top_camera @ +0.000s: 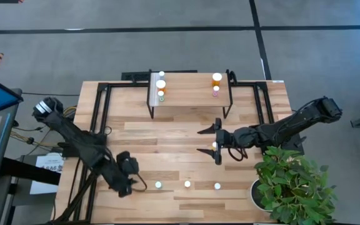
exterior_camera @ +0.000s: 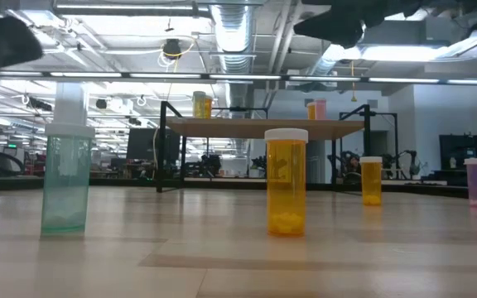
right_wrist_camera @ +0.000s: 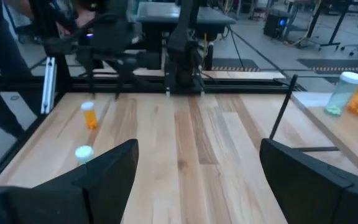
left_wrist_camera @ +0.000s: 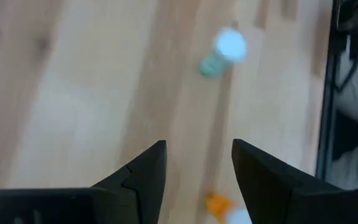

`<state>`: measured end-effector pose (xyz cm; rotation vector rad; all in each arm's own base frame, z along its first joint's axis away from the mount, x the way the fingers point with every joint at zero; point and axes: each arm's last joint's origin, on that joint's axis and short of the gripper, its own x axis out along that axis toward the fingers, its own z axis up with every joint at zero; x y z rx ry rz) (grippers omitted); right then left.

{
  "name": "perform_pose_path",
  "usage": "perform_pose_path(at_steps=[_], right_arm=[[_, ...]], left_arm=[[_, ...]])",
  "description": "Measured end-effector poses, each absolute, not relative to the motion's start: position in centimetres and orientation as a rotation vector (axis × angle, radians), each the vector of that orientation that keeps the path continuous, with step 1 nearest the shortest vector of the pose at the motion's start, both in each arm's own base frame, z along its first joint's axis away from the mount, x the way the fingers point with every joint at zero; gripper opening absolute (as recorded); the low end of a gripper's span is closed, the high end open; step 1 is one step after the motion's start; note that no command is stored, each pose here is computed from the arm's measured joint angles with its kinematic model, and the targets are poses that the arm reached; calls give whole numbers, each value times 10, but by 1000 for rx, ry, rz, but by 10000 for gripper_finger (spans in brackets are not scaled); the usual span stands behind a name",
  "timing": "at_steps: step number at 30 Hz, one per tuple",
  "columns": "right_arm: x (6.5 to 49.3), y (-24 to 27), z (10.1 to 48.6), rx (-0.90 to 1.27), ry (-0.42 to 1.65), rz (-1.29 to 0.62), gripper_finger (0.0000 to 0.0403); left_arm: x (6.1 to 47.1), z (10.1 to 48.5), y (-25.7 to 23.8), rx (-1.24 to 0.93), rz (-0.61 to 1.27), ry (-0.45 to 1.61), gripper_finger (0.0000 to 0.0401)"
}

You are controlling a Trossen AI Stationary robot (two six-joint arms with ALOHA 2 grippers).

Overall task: Pick and place medicine bottles onto shelf by color
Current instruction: Put the bottom left small orange pill bottle on the shelf

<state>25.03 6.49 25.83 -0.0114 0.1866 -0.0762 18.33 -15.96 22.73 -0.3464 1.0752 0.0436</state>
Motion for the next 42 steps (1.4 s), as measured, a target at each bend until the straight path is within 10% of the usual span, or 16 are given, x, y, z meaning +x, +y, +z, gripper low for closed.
perform_pose_path(at_steps=[42], right_arm=[[246, 92, 279, 33, 50, 34, 357]], left_arm=[[151, 229, -214, -439, 236, 1205, 207]])
